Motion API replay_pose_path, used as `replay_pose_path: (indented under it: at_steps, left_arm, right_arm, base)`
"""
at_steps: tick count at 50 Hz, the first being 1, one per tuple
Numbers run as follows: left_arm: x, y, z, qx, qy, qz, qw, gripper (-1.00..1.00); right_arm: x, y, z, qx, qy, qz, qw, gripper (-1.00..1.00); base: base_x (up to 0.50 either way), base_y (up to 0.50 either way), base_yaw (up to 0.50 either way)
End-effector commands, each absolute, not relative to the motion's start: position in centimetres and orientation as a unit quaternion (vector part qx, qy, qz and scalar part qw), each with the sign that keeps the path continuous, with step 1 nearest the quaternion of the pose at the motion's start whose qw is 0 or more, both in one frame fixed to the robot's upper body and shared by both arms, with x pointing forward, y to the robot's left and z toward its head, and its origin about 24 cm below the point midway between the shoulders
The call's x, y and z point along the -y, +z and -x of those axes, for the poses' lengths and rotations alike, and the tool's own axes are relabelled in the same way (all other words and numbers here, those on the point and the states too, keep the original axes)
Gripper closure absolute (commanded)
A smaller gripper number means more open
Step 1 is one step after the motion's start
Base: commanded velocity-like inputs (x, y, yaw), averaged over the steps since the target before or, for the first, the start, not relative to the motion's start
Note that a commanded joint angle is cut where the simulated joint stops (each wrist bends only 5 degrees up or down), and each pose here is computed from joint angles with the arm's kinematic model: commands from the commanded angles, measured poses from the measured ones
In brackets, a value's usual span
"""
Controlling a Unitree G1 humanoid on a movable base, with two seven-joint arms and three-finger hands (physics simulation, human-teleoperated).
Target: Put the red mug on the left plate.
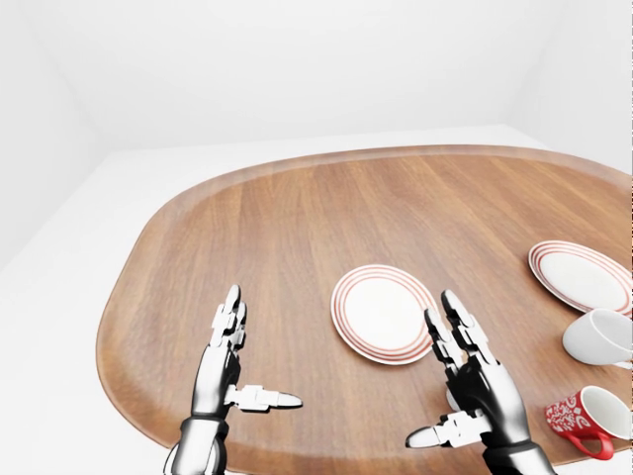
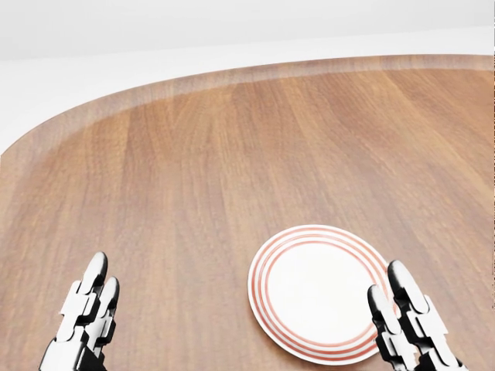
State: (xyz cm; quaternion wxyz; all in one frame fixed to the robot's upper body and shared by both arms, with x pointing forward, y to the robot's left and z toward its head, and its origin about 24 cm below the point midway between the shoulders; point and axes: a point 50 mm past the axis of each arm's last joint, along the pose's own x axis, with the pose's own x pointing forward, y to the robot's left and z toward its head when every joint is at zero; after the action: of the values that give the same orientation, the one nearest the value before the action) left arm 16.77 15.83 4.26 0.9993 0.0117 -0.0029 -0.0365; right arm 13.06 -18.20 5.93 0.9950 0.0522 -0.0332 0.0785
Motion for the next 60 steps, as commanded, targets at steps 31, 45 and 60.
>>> replay_pose_path:
  at_steps: [31,45,60]
  left_arm:
    - [-15.7,4.3,-16.9,0.004,-0.037,-0.013,0.999,-1.00]
    - [-15.8,4.3,-16.9,0.005,-0.037,-0.013,0.999,-1.00]
    - [-15.4,4.5,-16.8,0.008,-0.038,-0.021,0.999,-1.00]
  right_arm:
    - [17.6,5.9,-13.3,0.025,0.083,-0.033,0.996,-1.00]
    - [19.7,2.4,-17.2,-0.051,-0.098,0.157,0.981,-1.00]
    - [23.6,17.8,-17.2,0.005,-0.137,0.615,0.776,-1.00]
  base:
    - [0.09,-0.13,0.00]
    - [0.21,-0.04,0.00]
    - [0.00,0.00,0.00]
